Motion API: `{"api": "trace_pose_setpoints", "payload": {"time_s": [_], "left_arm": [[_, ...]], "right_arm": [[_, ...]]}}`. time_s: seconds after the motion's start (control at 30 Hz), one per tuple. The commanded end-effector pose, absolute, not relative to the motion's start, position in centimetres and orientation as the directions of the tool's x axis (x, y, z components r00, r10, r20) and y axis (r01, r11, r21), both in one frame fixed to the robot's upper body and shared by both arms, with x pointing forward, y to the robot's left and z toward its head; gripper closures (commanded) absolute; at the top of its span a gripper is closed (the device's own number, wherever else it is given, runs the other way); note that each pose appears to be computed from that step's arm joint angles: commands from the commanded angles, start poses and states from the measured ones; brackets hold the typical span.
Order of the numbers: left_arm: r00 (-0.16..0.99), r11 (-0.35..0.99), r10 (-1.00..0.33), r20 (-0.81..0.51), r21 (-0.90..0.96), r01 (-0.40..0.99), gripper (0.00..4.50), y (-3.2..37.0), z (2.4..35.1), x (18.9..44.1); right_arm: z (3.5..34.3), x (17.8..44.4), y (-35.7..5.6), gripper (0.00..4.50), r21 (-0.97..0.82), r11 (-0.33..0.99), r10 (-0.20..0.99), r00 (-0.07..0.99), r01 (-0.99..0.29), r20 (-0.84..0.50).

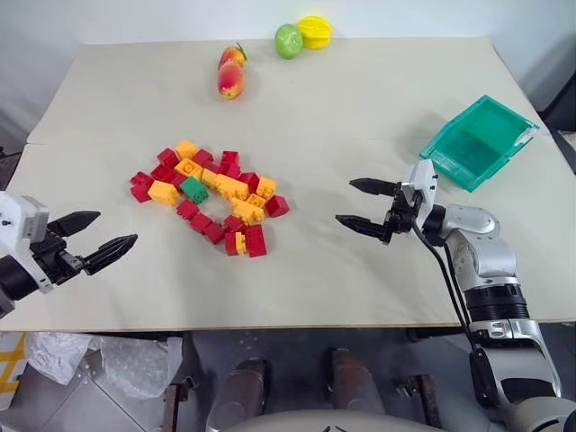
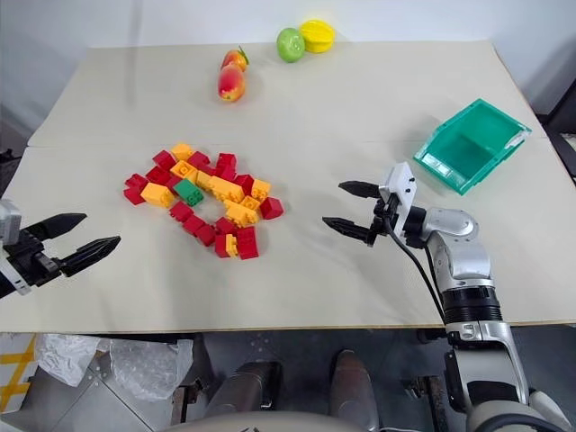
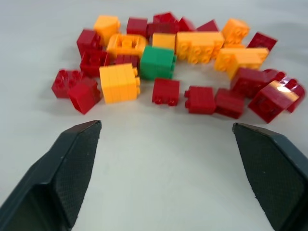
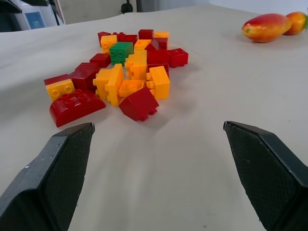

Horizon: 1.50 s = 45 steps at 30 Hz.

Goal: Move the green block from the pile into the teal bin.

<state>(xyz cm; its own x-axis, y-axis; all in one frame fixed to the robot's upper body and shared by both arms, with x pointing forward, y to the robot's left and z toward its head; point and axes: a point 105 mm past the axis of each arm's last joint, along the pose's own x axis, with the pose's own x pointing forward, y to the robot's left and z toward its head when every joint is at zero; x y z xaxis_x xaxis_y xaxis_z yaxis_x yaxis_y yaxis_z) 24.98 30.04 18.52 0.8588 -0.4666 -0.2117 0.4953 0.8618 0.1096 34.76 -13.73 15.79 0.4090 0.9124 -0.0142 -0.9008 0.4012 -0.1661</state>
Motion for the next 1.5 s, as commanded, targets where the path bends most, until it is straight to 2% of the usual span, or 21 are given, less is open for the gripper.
{"api": "trace_pose_setpoints", "payload": {"time_s": [0.03, 0.17, 0.33, 0.47, 0.63, 0.8, 0.83, 0.9, 0.97, 1.1, 1.27, 1.33, 1.37, 1.43, 1.5], "left_arm": [[0.861, 0.843, -0.477, -0.178, 0.186, 0.506, 0.01, 29.0, 19.4, 26.2], [0.84, 0.811, -0.508, -0.191, 0.224, 0.541, 0.01, 27.6, 19.1, 29.0], [0.835, 0.805, -0.469, -0.288, 0.25, 0.538, 0.01, 26.6, 18.0, 33.2], [0.789, 0.781, -0.474, -0.391, 0.228, 0.582, 0.01, 24.5, 16.7, 36.6], [0.747, 0.766, -0.48, -0.46, 0.195, 0.612, 0.01, 22.9, 15.7, 39.1], [0.663, 0.735, -0.463, -0.588, 0.164, 0.658, 0.01, 22.4, 14.1, 39.8], [0.647, 0.736, -0.444, -0.619, 0.16, 0.658, 0.3, 22.5, 13.9, 40.0], [0.626, 0.74, -0.417, -0.659, 0.154, 0.655, 0.52, 22.7, 13.8, 40.2], [0.621, 0.755, -0.395, -0.677, 0.146, 0.639, 1.07, 22.9, 13.8, 40.5], [0.623, 0.763, -0.39, -0.678, 0.141, 0.631, 2.26, 22.9, 14.5, 40.9], [0.634, 0.752, -0.434, -0.641, 0.13, 0.646, 2.33, 22.3, 16.1, 41.2], [0.654, 0.731, -0.499, -0.568, 0.129, 0.67, 2.33, 21.2, 18.3, 41.4], [0.666, 0.698, -0.565, -0.488, 0.148, 0.7, 2.33, 20.1, 20.1, 41.5], [0.64, 0.633, -0.673, -0.371, 0.159, 0.758, 2.33, 18.0, 22.4, 40.9], [0.6, 0.573, -0.734, -0.317, 0.184, 0.799, 2.33, 16.6, 23.3, 40.2]], "right_arm": [[17.0, 34.5, -13.3, 0.0, -0.197, 0.381, 0.923, 0.385, -0.903, 0.02], [17.1, 34.7, -12.9, 0.0, -0.197, 0.379, 0.924, 0.382, -0.904, 0.024], [17.1, 34.6, -12.9, 0.0, -0.197, 0.374, 0.926, 0.377, -0.906, 0.022], [17.2, 34.7, -13.0, 0.0, -0.2, 0.371, 0.926, 0.377, -0.907, 0.012], [17.3, 34.6, -13.0, 0.0, -0.204, 0.371, 0.926, 0.378, -0.906, 0.006], [17.3, 34.6, -13.3, 0.0, -0.212, 0.38, 0.922, 0.388, -0.9, 0.002], [17.3, 34.6, -13.4, 0.0, -0.214, 0.386, 0.919, 0.395, -0.897, 0.005], [17.2, 34.6, -13.5, 0.0, -0.214, 0.397, 0.914, 0.405, -0.892, 0.01], [17.0, 34.4, -13.6, 0.0, -0.214, 0.402, 0.912, 0.41, -0.89, 0.011], [17.0, 34.3, -13.7, 0.0, -0.216, 0.414, 0.907, 0.42, -0.884, 0.017], [17.1, 34.3, -14.1, 0.0, -0.224, 0.431, 0.899, 0.438, -0.874, 0.02], [17.4, 34.4, -14.8, 0.0, -0.233, 0.449, 0.889, 0.457, -0.862, 0.021], [17.6, 34.4, -15.3, 0.0, -0.24, 0.464, 0.881, 0.473, -0.853, 0.019], [17.7, 34.3, -16.3, 0.0, -0.25, 0.486, 0.866, 0.5, -0.837, 0.01], [17.8, 34.2, -16.9, 0.0, -0.256, 0.497, 0.858, 0.513, -0.829, 0.003]]}}
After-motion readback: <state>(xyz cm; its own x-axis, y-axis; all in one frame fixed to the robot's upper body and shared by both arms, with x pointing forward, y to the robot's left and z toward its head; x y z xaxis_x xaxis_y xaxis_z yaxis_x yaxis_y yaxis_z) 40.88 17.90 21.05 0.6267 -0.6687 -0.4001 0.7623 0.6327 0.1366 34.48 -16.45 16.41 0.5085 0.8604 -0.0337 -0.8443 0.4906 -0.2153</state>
